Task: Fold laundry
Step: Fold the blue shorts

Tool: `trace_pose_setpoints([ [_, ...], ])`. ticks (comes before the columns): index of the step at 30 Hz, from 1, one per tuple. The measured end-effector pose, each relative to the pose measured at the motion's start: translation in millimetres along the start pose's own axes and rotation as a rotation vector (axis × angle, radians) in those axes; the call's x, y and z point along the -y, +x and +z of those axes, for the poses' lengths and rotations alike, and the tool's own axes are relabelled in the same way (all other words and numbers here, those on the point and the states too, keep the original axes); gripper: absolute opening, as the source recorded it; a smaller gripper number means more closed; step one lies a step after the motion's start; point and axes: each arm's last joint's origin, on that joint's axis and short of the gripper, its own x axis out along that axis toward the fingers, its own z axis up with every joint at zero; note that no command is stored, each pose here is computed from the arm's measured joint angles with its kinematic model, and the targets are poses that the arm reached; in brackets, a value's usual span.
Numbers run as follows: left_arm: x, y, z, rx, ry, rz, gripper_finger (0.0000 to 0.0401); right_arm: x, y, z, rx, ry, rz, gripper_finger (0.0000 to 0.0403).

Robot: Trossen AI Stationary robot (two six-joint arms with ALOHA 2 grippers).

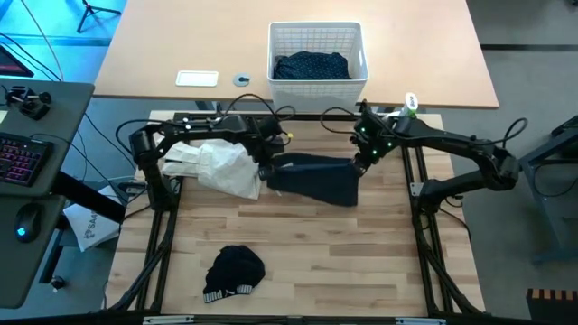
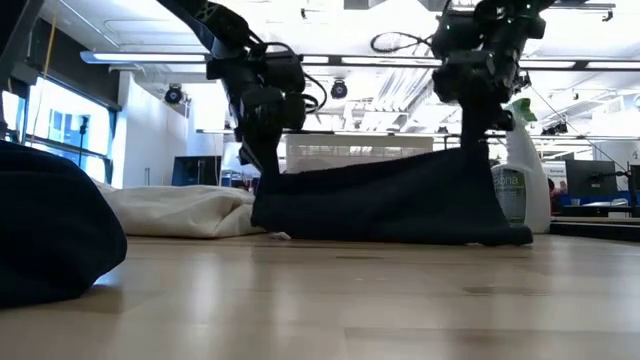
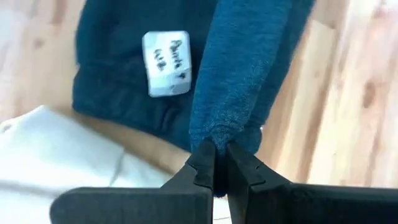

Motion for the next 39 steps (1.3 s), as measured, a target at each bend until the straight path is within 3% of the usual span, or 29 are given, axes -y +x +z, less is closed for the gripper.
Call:
trace_pose_setpoints([
  [4, -6.7, -2.3, -1.1, -0.004, -0.045, 0.018, 0.0001, -2.7, -11.1, 8.4, 0.037, 0.013, 0.05, 0.0],
  [7, -2.4, -10.1, -5.9, -0.029, -0.037, -0.125, 0.0001, -11.5, -25.9, 10.4, -0.029, 0.016, 0.281, 0.0],
  [10, 8.7, -16.3, -7.4, -0.009, 0.063, -0.328, 0.0001, -25.3, -35.7, 8.6, -0.107, -0.032, 0.563, 0.0],
  [12, 12.1, -15.4, -5.7, 0.014, 0.12, -0.354, 0.0001, -30.8, -37.4, 8.9, -0.094, -0.114, 0.621, 0.0],
  [13, 11.7, -14.9, -4.0, 0.026, 0.131, -0.327, 0.0001, -31.0, -36.7, 9.7, -0.072, -0.138, 0.585, 0.0],
  [15, 6.8, -12.6, -0.6, 0.037, 0.12, -0.2, 0.0001, -25.4, -32.6, 14.5, -0.015, -0.128, 0.407, 0.0],
  [18, -6.4, -9.0, 4.1, 0.055, 0.06, 0.043, 0.0001, -10.9, -27.3, 24.0, 0.082, 0.001, 0.078, 0.0],
  [21, -14.3, -9.1, 9.9, 0.113, 0.027, 0.143, 0.0001, -1.2, -24.6, 27.9, 0.132, 0.076, -0.127, 0.0],
  [23, -16.8, -9.9, 8.7, 0.111, 0.017, 0.108, 0.0001, 1.4, -25.1, 28.3, 0.131, 0.066, -0.135, 0.0],
  [25, -14.5, -11.6, 7.3, 0.11, 0.034, 0.013, 0.0001, 0.3, -26.7, 24.3, 0.085, 0.06, -0.057, 0.0],
  [27, -5.7, -16.1, 4.1, 0.102, 0.069, -0.134, 0.0001, -5.1, -29.8, 17.5, 0.015, 0.032, 0.094, 0.0],
  [30, 10.1, -22.4, 0.8, 0.109, 0.135, -0.367, 0.0001, -19.3, -34.4, 4.5, -0.14, -0.01, 0.431, 0.0],
  [32, 17.2, -22.8, 2.0, 0.126, 0.165, -0.436, 0.0001, -28.3, -38.6, -0.4, -0.179, -0.065, 0.604, 0.0],
  [33, 18.7, -22.8, 2.7, 0.131, 0.168, -0.43, 0.0001, -30.7, -40.2, -0.6, -0.165, -0.094, 0.629, 0.0],
  [34, 19.2, -22.9, 3.9, 0.137, 0.168, -0.404, 0.0001, -31.6, -41.1, 0.3, -0.135, -0.113, 0.601, 0.0],
  [39, 13.3, -19.2, 9.5, 0.161, 0.153, -0.164, 0.0001, -20.1, -36.9, 13.6, 0.041, -0.042, 0.221, 0.0],
])
